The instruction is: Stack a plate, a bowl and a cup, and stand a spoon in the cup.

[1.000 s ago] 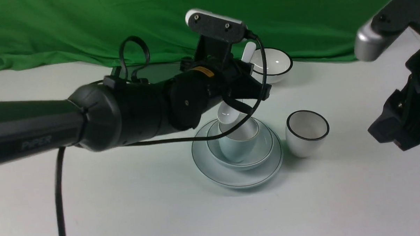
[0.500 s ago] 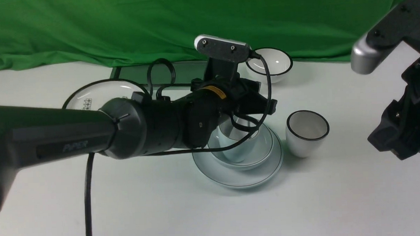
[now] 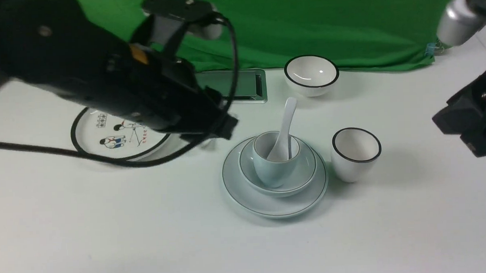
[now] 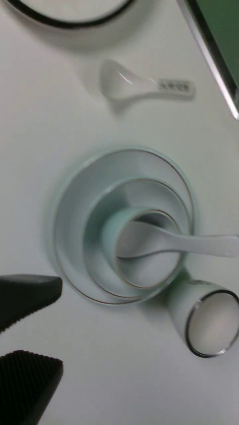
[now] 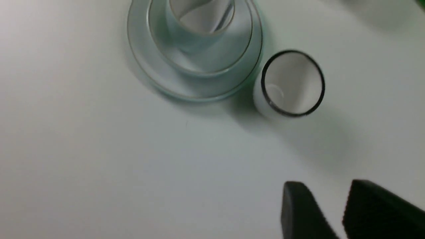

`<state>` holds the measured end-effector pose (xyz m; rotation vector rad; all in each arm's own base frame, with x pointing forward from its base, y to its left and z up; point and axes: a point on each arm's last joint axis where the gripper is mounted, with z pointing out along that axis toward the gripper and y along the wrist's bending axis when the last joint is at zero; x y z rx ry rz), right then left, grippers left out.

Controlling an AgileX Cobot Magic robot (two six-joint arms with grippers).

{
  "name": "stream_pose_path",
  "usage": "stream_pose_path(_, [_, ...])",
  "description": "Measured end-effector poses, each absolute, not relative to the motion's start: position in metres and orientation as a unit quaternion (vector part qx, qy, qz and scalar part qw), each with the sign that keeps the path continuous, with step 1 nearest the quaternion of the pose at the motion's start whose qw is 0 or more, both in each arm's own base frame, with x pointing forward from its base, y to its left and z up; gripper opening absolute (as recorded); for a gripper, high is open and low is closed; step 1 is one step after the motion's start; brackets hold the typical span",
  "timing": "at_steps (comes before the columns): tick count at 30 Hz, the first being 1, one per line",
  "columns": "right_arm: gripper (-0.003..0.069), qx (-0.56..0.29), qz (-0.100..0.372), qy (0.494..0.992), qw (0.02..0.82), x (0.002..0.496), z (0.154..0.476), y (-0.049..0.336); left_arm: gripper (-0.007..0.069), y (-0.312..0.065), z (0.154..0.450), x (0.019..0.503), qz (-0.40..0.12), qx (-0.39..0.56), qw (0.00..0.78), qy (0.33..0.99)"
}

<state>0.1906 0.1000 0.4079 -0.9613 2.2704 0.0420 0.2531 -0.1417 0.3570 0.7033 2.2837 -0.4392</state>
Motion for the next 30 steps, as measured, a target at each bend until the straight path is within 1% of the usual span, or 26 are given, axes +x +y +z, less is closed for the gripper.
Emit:
stream_pose_path(1, [0.017, -0.366, 0.017, 0.868, 0.336, 0.19, 0.409, 0.1, 0.0164, -0.137, 0.359, 0.25, -0.167, 0.269, 0.35, 0.882])
stream_pose_path(2, [0.0093, -0.356, 0.021, 0.866, 0.349, 0.19, 0.412, 0.1, 0.0115, -0.118, 0.366, 0.235, -0.154, 0.255, 0.362, 0.883])
stream_pose_path(3, [0.0063, -0.352, 0.023, 0.866, 0.354, 0.189, 0.413, 0.099, 0.0085, -0.109, 0.37, 0.225, -0.148, 0.249, 0.373, 0.881])
stream_pose_path(6, [0.0013, -0.339, 0.031, 0.86, 0.38, 0.185, 0.419, 0.097, 0.001, -0.086, 0.365, 0.198, -0.128, 0.232, 0.389, 0.882])
stream_pose_path(7, [0.0011, -0.335, 0.035, 0.855, 0.393, 0.182, 0.42, 0.096, -0.0012, -0.078, 0.365, 0.185, -0.119, 0.226, 0.406, 0.877])
stream_pose_path(9, [0.0011, -0.326, 0.047, 0.841, 0.429, 0.175, 0.424, 0.093, -0.0031, -0.068, 0.358, 0.167, -0.11, 0.217, 0.433, 0.868])
stream_pose_path(11, [0.0011, -0.315, 0.063, 0.82, 0.473, 0.166, 0.429, 0.09, -0.0037, -0.06, 0.355, 0.149, -0.107, 0.207, 0.476, 0.848])
stream_pose_path(12, [0.0011, -0.313, 0.067, 0.818, 0.478, 0.165, 0.429, 0.09, -0.0038, -0.059, 0.356, 0.144, -0.108, 0.204, 0.485, 0.844])
stream_pose_path(14, [0.0011, -0.293, 0.089, 0.781, 0.544, 0.15, 0.432, 0.083, -0.0039, -0.05, 0.346, 0.121, -0.112, 0.188, 0.527, 0.821])
stream_pose_path(15, [0.0011, -0.286, 0.095, 0.767, 0.567, 0.143, 0.431, 0.08, -0.0039, -0.046, 0.343, 0.111, -0.113, 0.185, 0.539, 0.814])
stream_pose_path(16, [0.0011, -0.286, 0.096, 0.764, 0.571, 0.142, 0.431, 0.08, -0.0038, -0.045, 0.342, 0.109, -0.113, 0.185, 0.542, 0.812])
stream_pose_path(18, [0.0013, -0.27, 0.107, 0.733, 0.615, 0.123, 0.425, 0.07, -0.0037, -0.037, 0.33, 0.083, -0.121, 0.175, 0.567, 0.796])
stream_pose_path(20, [0.0014, -0.264, 0.11, 0.722, 0.63, 0.117, 0.423, 0.066, -0.0037, -0.035, 0.326, 0.075, -0.123, 0.173, 0.575, 0.79])
stream_pose_path(24, [0.0018, -0.259, 0.109, 0.684, 0.673, 0.084, 0.414, 0.048, -0.0037, -0.026, 0.31, 0.049, -0.128, 0.169, 0.606, 0.767])
stream_pose_path(30, [0.0035, -0.258, 0.105, 0.654, 0.704, 0.057, 0.415, 0.034, -0.0037, -0.023, 0.3, 0.038, -0.129, 0.169, 0.616, 0.759])
